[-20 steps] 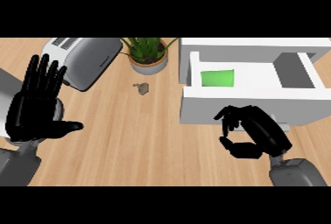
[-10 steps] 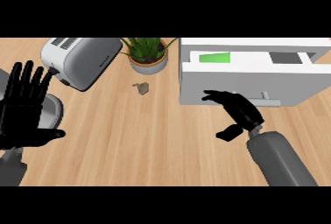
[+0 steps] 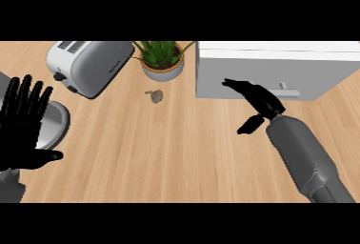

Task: Pick up the cup, place it into the drawer and close the drawer

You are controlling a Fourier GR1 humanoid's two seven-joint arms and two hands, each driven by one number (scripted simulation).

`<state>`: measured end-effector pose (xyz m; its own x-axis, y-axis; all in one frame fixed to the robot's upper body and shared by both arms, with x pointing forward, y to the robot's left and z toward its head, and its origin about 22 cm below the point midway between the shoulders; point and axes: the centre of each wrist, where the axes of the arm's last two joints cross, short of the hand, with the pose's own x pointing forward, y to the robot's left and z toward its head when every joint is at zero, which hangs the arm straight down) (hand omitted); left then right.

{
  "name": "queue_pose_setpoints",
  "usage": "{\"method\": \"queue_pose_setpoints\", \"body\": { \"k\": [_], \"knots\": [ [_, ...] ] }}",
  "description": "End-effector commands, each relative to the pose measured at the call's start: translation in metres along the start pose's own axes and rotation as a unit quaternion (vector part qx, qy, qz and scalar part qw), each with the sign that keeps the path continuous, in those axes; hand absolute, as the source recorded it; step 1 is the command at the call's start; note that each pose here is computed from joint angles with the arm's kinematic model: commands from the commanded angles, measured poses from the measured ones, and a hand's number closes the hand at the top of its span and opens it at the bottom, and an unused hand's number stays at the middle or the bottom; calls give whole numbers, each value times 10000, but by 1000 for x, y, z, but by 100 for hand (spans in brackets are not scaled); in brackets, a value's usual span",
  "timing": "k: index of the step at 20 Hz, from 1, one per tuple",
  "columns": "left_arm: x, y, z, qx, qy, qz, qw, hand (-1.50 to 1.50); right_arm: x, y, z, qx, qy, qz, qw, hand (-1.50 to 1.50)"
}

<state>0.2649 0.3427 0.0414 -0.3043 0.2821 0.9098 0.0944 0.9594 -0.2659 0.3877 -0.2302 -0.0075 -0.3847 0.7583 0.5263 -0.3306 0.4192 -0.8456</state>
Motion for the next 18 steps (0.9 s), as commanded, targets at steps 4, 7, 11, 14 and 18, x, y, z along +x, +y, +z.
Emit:
{"method": "queue_pose_setpoints", "body": {
  "k": [4, 7, 11, 14, 18],
  "knots": [
    [2, 14, 8, -98, 32, 48, 9999, -150, -9, -22, -19, 145, 272, -266, 9992, -150],
    [-4, -6, -2, -209, -51, 160, 9996, -150, -18, -50, -17, 50, 323, -111, 9994, -150],
    [-6, -2, 3, -176, 75, 53, 9998, -150, -27, -64, -10, 118, 372, -164, 9991, -150],
    [1, -10, -9, -295, -25, 11, 9996, -150, -36, -80, -2, -41, 317, -196, 9993, -150],
    [-3, -13, -9, -272, 73, 10, 9996, -150, -27, -89, -12, -64, 426, -205, 9989, -150]
  ]
}}
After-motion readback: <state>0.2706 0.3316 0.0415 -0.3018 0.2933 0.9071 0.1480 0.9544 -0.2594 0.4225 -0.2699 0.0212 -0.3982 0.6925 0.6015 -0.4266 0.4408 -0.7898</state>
